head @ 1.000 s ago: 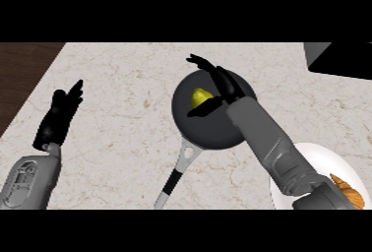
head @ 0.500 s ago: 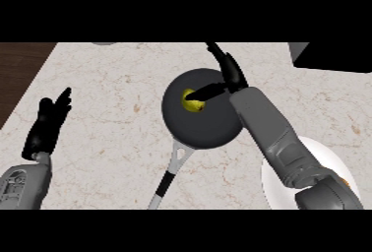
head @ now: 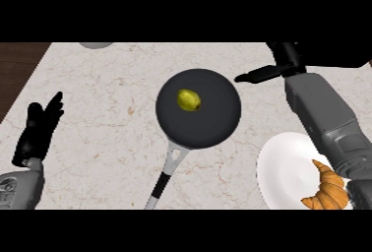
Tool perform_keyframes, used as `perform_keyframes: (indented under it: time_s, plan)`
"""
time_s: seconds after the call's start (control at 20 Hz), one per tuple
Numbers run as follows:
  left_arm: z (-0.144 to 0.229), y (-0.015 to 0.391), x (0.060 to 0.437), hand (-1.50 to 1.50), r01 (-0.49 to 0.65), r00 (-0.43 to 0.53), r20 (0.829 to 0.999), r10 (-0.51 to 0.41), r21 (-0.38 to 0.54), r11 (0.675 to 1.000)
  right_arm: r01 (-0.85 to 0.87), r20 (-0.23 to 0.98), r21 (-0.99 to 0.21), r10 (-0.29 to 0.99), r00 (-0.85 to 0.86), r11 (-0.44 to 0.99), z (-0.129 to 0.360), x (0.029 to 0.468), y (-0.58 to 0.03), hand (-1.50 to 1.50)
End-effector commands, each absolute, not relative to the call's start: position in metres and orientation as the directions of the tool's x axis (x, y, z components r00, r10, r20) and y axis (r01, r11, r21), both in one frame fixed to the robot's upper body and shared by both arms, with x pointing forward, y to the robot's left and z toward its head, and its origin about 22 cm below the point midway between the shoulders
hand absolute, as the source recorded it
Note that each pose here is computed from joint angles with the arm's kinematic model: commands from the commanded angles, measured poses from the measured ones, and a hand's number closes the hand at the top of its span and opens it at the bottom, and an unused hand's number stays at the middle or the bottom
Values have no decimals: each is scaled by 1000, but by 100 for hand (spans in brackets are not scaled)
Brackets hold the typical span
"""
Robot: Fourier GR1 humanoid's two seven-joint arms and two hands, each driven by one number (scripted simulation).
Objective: Pick the pear from the plate and place it in the pan
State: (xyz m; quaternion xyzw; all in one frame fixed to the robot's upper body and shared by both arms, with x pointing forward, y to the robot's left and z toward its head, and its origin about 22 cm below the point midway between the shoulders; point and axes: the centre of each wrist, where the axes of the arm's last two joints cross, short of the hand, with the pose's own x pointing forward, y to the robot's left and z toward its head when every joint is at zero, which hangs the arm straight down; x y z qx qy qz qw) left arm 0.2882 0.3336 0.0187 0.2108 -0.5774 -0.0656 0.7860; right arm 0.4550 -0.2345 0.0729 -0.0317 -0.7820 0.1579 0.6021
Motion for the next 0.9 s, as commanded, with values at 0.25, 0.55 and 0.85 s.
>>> perform_keyframes:
  time_s: [0.25,0.55,0.85]
  plan:
    - [23,329,288,0,-144,326,883,-339,401,905,-174,933,-298,248,-260,939,89,436,-344,-150]
    - [25,334,289,0,-125,316,881,-352,406,905,-194,922,-330,272,-275,924,104,420,-395,-150]
    - [29,339,291,0,-141,326,880,-346,407,902,-192,914,-329,262,-309,925,102,398,-433,-150]
